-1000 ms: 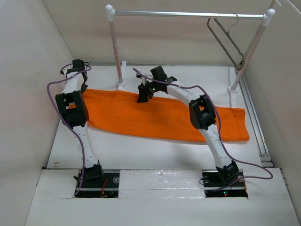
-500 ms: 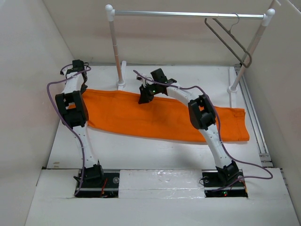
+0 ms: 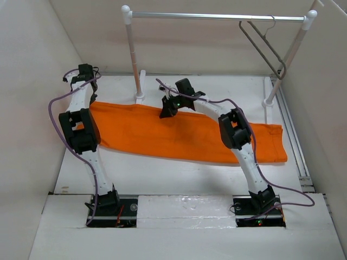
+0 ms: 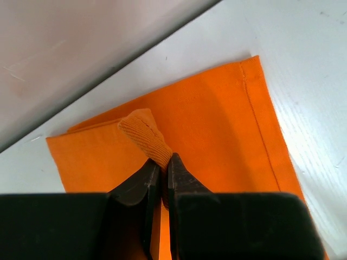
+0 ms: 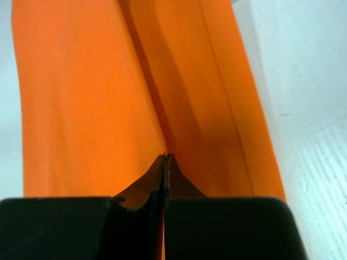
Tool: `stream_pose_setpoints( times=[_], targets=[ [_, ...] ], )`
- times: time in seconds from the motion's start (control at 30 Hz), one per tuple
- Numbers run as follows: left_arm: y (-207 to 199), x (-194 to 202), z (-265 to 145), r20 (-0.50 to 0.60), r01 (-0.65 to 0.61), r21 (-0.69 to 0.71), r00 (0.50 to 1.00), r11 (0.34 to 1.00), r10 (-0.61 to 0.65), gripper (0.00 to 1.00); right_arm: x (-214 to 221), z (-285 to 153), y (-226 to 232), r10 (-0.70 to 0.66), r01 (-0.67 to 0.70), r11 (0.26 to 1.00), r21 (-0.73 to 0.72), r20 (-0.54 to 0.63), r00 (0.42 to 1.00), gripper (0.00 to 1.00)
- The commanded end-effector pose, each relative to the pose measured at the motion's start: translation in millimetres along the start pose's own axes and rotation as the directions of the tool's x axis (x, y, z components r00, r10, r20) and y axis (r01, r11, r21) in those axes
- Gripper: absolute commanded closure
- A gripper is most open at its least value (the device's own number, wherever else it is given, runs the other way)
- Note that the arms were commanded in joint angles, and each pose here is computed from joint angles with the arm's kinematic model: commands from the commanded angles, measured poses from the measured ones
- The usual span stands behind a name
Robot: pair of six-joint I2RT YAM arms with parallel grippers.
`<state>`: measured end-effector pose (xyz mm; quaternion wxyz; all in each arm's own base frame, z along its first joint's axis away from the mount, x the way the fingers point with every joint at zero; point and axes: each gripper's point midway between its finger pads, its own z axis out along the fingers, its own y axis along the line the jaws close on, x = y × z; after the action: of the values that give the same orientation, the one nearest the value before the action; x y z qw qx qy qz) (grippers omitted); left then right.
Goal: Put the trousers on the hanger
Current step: Fold the trousers at the center of the board.
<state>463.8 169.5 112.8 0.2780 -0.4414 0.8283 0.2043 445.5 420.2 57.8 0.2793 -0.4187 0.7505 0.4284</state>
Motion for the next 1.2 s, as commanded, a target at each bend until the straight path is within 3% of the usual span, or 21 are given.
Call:
stream_pose_setpoints(
  times=[0.0,0.27,0.5,0.53,0.6,0.7,0.77,0.8,0.83,0.9,0.97,1.0,1.03,1.07,1.1,1.13,1.17],
  targets=[
    [14.4,-38.6,-29.2,0.110,0.077,0.003,0.991,0.997,-0.077,1.00,-74.8,-35.8,12.9,-0.098,0.097,0.995,0.019,0.158,0.982,1.00],
    [5.1,-48.6,-5.3,0.130,0.047,-0.065,0.991,0.997,-0.038,1.00,-73.7,-33.3,-28.8,-0.063,0.047,0.994,0.100,0.163,0.985,1.00],
    [-16.0,-59.4,12.9,0.158,0.072,-0.043,0.985,0.996,-0.065,1.00,-94.1,-38.4,-60.2,-0.045,-0.009,0.979,0.204,0.259,0.965,1.00],
    [-14.8,-59.1,16.0,0.161,0.071,-0.060,0.985,0.996,-0.060,0.97,-95.9,-36.8,-63.5,-0.048,-0.009,0.978,0.209,0.265,0.963,0.93],
    [-17.8,-56.0,25.5,0.157,0.056,-0.071,0.987,0.996,-0.044,0.92,-93.9,-34.7,-68.2,-0.036,-0.023,0.975,0.220,0.262,0.964,0.89],
    [-26.0,-55.7,32.9,0.152,0.051,-0.057,0.987,0.997,-0.042,0.80,-92.9,-38.2,-78.0,-0.034,-0.041,0.960,0.278,0.261,0.965,0.88],
    [-30.9,-55.6,33.6,0.147,0.050,-0.034,0.988,0.998,-0.044,0.52,-100.5,-41.4,-71.6,-0.048,-0.035,0.955,0.295,0.268,0.962,0.75],
    [-30.7,-54.9,33.2,0.145,0.047,-0.032,0.989,0.998,-0.041,0.31,-104.0,-44.2,-69.1,-0.053,-0.031,0.955,0.296,0.270,0.961,0.69],
    [-28.6,-55.6,31.3,0.148,0.043,-0.036,0.988,0.998,-0.037,0.23,-106.4,-47.4,-67.0,-0.059,-0.026,0.953,0.301,0.267,0.962,0.57],
    [-18.8,-56.5,23.3,0.158,0.044,-0.055,0.987,0.998,-0.034,0.14,-118.9,-63.3,-56.1,-0.084,-0.006,0.946,0.323,0.264,0.961,0.50],
    [-11.9,-63.4,4.7,0.172,0.083,-0.036,0.982,0.996,-0.075,0.14,-125.4,-77.2,-36.3,-0.133,0.046,0.940,0.338,0.239,0.962,0.47],
    [-15.5,-48.6,-20.3,0.174,0.079,0.018,0.981,0.997,-0.081,0.16,-123.2,-91.1,-23.7,-0.151,0.066,0.935,0.349,0.223,0.963,0.50],
    [-15.5,-48.4,-20.6,0.174,0.079,0.019,0.981,0.997,-0.081,0.16,-124.7,-91.7,-24.3,-0.173,0.086,0.931,0.354,0.220,0.960,0.50],
    [-19.9,-40.2,-28.9,0.177,0.065,0.047,0.982,0.997,-0.072,0.17,-112.7,-100.4,-8.4,-0.170,0.090,0.925,0.368,0.191,0.967,0.58],
    [-21.1,-9.3,-23.7,0.156,0.021,0.058,0.987,0.998,-0.030,0.20,-104.7,-104.3,0.6,-0.172,0.094,0.921,0.377,0.178,0.969,0.67],
    [-31.9,-1.4,-55.0,0.182,-0.002,0.125,0.983,0.992,-0.022,0.21,-94.5,-110.1,3.2,-0.182,0.106,0.913,0.394,0.160,0.970,0.91],
    [-33.0,14.0,-61.5,0.173,-0.015,0.141,0.985,0.990,-0.010,0.23,-84.6,-117.1,7.8,-0.177,0.102,0.907,0.408,0.150,0.973,1.00]
  ],
)
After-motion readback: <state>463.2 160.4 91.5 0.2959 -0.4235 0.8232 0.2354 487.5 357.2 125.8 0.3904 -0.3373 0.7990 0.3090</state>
